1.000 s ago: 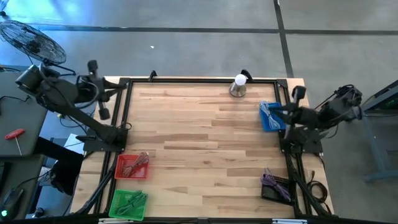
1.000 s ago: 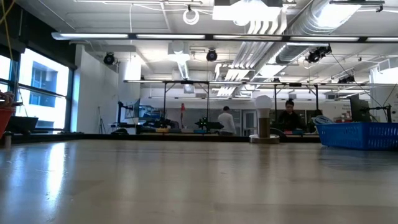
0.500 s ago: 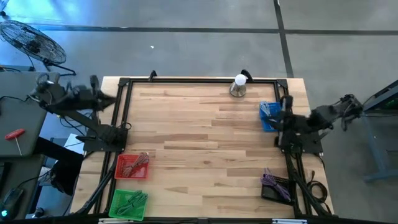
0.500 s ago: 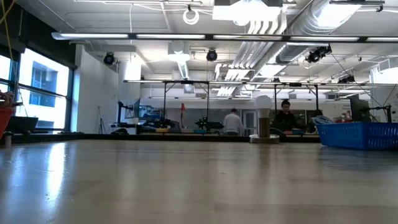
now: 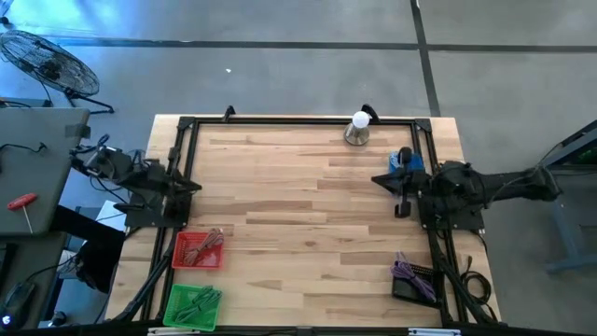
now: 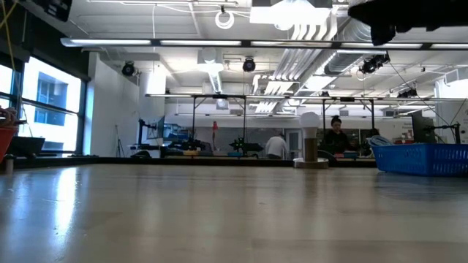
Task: Pick & Place USB Port
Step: Return to Home Position
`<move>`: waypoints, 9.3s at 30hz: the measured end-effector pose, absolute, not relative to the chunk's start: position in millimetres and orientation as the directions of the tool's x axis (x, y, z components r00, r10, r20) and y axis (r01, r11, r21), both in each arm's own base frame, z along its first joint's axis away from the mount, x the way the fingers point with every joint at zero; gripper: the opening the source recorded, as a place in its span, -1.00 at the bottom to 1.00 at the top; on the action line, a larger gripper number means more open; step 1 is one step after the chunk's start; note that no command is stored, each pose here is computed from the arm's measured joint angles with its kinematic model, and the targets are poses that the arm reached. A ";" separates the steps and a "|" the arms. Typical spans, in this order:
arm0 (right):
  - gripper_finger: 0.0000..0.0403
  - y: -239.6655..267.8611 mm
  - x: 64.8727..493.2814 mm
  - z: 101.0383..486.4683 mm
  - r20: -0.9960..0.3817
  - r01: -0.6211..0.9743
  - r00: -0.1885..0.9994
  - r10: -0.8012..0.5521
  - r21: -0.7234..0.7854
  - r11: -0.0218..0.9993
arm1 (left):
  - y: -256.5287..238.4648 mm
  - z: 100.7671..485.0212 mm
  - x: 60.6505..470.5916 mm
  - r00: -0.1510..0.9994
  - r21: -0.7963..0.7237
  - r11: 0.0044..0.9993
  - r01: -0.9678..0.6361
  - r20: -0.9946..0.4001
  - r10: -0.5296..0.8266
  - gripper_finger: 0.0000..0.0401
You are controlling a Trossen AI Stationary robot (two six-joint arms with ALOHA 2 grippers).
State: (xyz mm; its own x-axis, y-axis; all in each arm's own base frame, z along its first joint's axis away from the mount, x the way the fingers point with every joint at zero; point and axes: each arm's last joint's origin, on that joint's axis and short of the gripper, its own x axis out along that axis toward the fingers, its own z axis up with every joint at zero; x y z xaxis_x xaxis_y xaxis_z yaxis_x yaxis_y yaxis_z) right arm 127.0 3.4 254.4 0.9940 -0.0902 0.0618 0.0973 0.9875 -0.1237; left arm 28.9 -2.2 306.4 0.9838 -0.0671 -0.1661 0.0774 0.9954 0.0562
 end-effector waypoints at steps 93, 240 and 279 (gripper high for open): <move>-1.00 6.4 95.2 184.6 0.195 0.057 0.981 0.017 -0.368 0.928 | -20.0 269.6 67.7 0.997 -0.065 0.997 0.037 -0.062 -0.041 -1.00; -0.98 -3.2 94.4 176.5 0.103 0.389 0.921 -0.376 -0.185 0.902 | -36.1 194.6 83.9 0.949 0.041 0.954 0.298 0.098 -0.301 -1.00; -0.98 -3.2 94.4 176.5 0.103 0.389 0.921 -0.376 -0.185 0.902 | -2.4 174.7 97.0 0.992 0.028 0.996 0.087 0.085 -0.089 -1.00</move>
